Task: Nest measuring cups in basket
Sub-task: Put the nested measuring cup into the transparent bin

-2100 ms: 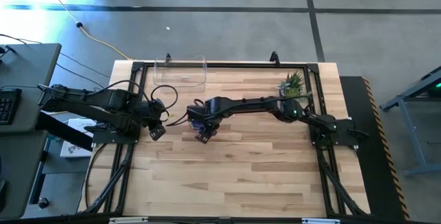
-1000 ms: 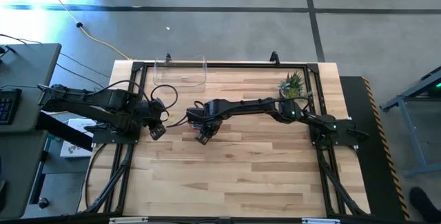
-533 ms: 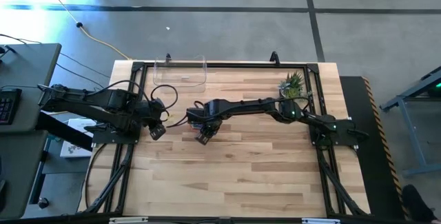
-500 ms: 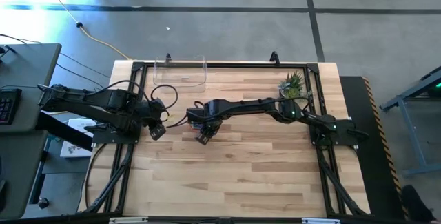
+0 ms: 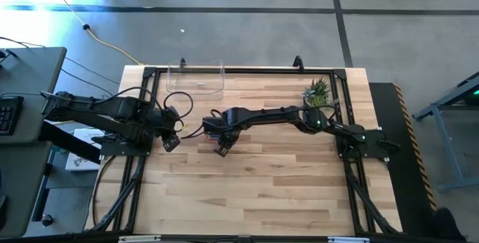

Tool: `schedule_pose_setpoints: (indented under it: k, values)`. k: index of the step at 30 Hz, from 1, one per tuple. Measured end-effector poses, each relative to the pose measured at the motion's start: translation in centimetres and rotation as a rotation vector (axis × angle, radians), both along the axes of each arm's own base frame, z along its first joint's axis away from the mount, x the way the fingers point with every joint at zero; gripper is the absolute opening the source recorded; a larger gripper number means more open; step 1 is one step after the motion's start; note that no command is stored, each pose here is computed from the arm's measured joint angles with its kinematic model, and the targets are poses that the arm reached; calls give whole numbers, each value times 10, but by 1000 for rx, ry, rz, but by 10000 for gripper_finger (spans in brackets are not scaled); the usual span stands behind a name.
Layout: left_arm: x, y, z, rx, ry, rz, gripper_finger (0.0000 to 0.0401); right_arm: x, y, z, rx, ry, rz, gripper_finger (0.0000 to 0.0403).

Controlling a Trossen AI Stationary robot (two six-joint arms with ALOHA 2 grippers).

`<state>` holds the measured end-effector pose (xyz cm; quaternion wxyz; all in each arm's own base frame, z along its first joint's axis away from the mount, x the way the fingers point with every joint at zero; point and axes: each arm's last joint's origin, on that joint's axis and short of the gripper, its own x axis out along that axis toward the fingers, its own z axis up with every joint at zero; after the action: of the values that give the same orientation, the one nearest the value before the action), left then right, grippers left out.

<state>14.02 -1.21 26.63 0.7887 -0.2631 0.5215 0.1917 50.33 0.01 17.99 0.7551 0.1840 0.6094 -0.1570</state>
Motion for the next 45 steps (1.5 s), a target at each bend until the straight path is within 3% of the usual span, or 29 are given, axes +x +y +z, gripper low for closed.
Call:
schedule_pose_setpoints:
  k: [8, 14, 26, 37, 45]
  values:
    - [0, 2, 0, 46, -4, 22, 85, 0, 0, 1, 17, -3, 24, 124]
    - [0, 6, 0, 48, -4, 48, 85, 2, -1, 23, -22, -66, 49, 124]
    - [0, 20, 0, 63, 0, 114, 85, -5, -27, 45, -12, -105, 18, 124]
    - [-1, 38, 1, 67, -7, 235, 85, -9, -71, 69, -51, -220, -24, 124]
    - [1, 57, 4, 94, -76, 318, 85, -6, -109, 85, -96, -380, -63, 124]
